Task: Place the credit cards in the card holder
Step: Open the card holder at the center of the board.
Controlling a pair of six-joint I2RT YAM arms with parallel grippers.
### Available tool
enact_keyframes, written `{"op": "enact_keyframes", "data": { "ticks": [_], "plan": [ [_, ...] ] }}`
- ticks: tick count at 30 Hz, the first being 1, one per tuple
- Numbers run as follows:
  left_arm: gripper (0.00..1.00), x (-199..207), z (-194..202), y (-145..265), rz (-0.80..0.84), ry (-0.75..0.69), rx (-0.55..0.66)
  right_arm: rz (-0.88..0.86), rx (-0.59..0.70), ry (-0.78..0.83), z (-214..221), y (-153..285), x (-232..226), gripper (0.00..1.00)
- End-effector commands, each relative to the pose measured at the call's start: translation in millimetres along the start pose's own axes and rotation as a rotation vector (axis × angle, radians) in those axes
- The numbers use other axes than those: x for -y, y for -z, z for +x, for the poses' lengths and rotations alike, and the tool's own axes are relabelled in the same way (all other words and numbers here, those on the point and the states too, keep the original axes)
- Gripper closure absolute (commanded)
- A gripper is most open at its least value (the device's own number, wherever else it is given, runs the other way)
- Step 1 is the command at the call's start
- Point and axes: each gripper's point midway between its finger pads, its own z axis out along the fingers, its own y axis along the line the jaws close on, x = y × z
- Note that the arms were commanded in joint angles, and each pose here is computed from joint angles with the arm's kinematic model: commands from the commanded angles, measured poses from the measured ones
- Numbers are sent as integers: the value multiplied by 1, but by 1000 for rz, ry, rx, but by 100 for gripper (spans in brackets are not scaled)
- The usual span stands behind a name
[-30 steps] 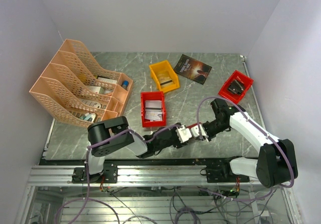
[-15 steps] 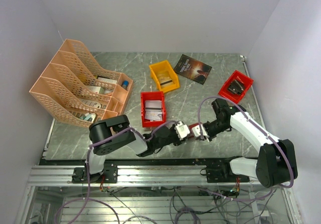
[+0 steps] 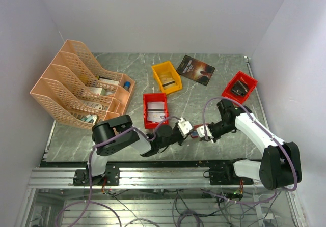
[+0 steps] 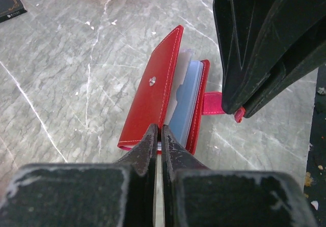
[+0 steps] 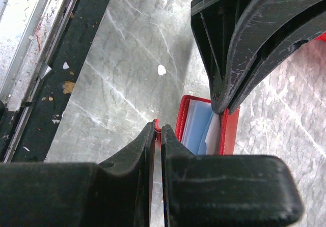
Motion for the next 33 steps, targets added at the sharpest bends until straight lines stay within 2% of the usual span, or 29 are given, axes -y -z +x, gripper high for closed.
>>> {"op": "enact_keyframes", "data": {
  "ticks": [1,9,18,25,30,33],
  "plan": [
    [93,2,-38,-13,15,49,135,33,20,22,-8,8,7,99],
    [93,-18,-58,4,-107,182,169,79,-9,-26,3,19,11,99],
    [93,-17,-50,29,-172,438,60,58,0,-63,9,17,6,94],
    [93,-16,-37,40,-209,529,-24,66,8,-81,9,17,5,74],
    [93,-15,-38,52,-245,672,-48,119,74,-116,-2,25,15,69],
    [93,-17,-35,63,-282,754,-51,195,114,-192,-8,34,33,63]
  ]
}}
